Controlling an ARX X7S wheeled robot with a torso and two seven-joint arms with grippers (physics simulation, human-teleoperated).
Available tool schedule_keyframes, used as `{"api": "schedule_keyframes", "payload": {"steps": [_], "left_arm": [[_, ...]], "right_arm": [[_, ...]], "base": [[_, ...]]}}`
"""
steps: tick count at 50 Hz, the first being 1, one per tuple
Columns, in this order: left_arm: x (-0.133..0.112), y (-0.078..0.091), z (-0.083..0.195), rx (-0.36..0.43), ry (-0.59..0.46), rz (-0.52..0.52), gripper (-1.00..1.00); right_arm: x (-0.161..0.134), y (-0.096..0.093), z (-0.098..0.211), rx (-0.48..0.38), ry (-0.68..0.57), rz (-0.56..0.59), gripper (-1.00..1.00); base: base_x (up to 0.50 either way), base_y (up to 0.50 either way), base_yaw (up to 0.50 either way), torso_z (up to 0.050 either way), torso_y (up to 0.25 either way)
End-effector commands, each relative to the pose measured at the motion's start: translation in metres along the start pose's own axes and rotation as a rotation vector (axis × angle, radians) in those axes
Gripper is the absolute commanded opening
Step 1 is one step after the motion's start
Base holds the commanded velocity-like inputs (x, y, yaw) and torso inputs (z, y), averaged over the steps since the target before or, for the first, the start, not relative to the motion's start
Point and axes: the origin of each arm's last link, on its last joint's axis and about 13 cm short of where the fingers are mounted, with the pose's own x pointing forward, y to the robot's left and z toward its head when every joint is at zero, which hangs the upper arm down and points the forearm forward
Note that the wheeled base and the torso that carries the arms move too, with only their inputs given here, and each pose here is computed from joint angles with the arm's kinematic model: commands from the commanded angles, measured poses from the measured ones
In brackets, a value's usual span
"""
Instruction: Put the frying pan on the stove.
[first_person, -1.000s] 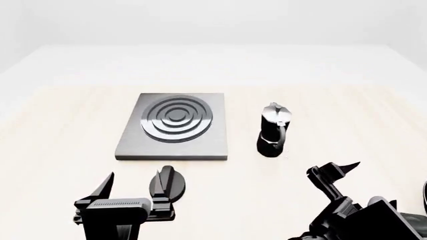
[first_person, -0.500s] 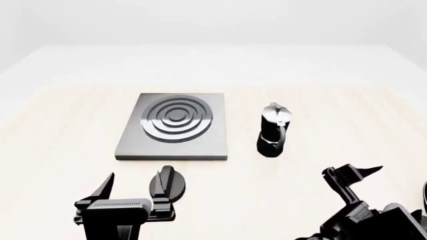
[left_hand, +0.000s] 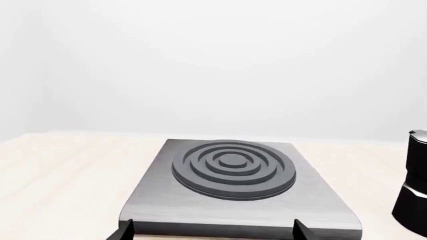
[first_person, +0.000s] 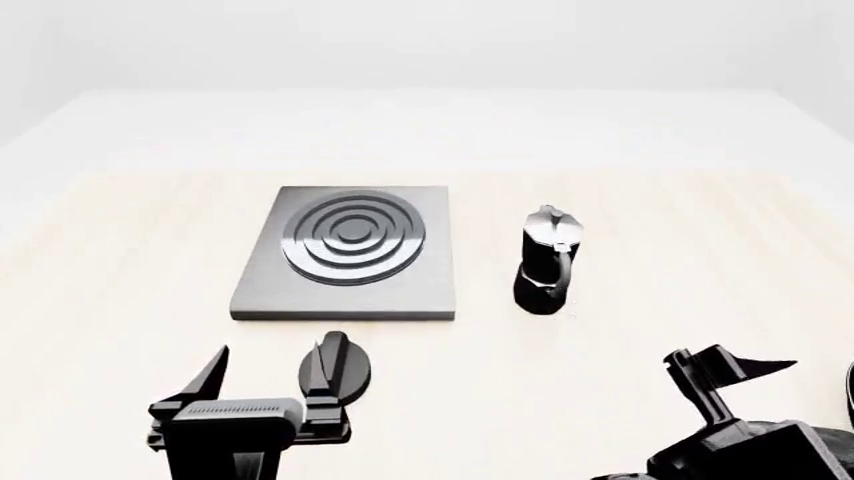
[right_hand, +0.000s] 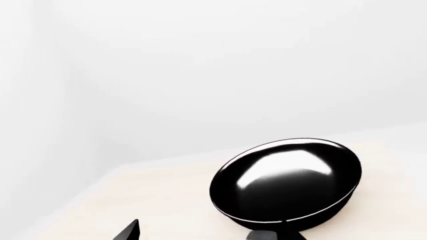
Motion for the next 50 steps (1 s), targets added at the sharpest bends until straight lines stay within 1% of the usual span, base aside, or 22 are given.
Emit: {"api": "schedule_keyframes", "payload": {"steps": [1,12,19,27,32,41,50], "left_arm": [[0.000,0.000,0.000,-0.002,0.000,0.000,1.00],[0.000,0.000,-0.001,-0.003,0.000,0.000,1.00],[0.000,0.000,0.001,-0.001,-0.001,-0.002,1.00],[0.000,0.000,0.002,0.000,-0.004,-0.001,1.00],[0.000,0.000,0.002,-0.002,-0.004,-0.001,1.00],[0.000,0.000,0.001,-0.004,-0.003,-0.001,1.00],[0.000,0.001,0.000,-0.009,-0.004,0.004,1.00]], "right_arm": [[0.001,0.001,-0.004,-0.052,-0.015,-0.047,1.00],[0.003,0.007,-0.011,-0.068,0.066,-0.030,1.00],[0.007,0.018,-0.017,-0.091,0.144,-0.030,1.00],[0.012,0.030,-0.015,-0.095,0.182,-0.031,1.00],[0.016,0.039,-0.015,-0.099,0.177,-0.043,1.00],[0.020,0.044,-0.008,-0.096,0.148,-0.099,1.00],[0.021,0.054,-0.013,-0.125,0.117,-0.131,1.00]], "base": [[0.00,0.00,0.00,0.000,0.000],[0.00,0.00,0.00,0.000,0.000],[0.00,0.00,0.00,0.000,0.000],[0.00,0.00,0.00,0.000,0.000],[0.00,0.00,0.00,0.000,0.000],[0.00,0.00,0.00,0.000,0.000],[0.00,0.00,0.00,0.000,0.000]]}}
